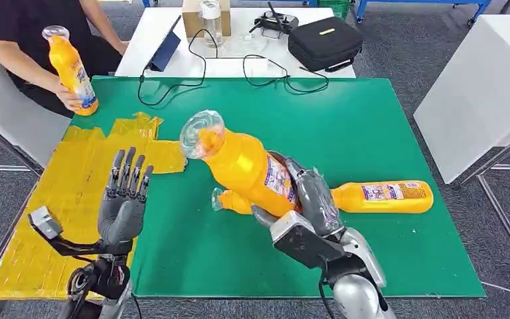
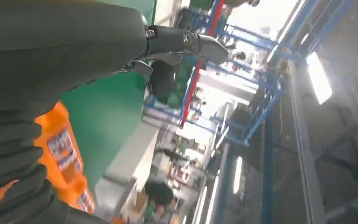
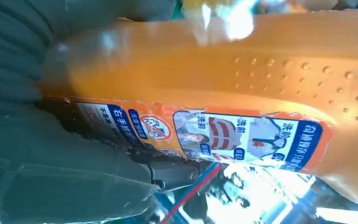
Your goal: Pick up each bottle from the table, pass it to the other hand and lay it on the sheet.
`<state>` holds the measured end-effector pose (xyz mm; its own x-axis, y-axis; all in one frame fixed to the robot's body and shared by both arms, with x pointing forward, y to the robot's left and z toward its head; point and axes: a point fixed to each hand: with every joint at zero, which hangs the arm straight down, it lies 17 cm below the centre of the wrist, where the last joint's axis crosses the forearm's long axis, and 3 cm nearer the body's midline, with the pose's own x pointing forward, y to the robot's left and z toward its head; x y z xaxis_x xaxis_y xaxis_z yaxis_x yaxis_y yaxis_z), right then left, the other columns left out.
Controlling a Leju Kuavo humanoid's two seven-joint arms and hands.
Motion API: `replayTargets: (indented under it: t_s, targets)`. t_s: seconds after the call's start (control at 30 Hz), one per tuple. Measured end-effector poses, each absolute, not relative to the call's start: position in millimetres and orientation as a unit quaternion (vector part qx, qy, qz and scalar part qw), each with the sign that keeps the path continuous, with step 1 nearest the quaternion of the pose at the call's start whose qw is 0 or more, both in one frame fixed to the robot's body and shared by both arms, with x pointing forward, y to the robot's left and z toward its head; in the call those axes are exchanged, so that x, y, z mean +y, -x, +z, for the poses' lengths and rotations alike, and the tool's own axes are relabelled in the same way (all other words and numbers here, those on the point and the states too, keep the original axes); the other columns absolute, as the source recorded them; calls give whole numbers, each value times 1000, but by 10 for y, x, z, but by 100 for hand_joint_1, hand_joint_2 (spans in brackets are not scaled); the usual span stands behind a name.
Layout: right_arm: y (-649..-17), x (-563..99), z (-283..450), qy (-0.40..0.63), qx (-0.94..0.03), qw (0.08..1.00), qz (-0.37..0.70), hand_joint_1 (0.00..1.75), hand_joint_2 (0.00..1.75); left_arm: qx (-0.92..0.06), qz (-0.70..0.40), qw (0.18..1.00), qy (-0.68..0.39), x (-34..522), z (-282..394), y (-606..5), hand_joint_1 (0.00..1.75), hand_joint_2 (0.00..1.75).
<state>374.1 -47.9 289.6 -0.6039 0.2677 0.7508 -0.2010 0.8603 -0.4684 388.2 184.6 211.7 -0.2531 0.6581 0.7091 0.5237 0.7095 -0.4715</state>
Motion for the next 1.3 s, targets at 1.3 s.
replayTargets:
  t_s: [1.3]
  targets:
    - [-3655,1217,2156,-86,-770,489,401,175,175,-734,79,498,456,1125,2104,-3541,0,175]
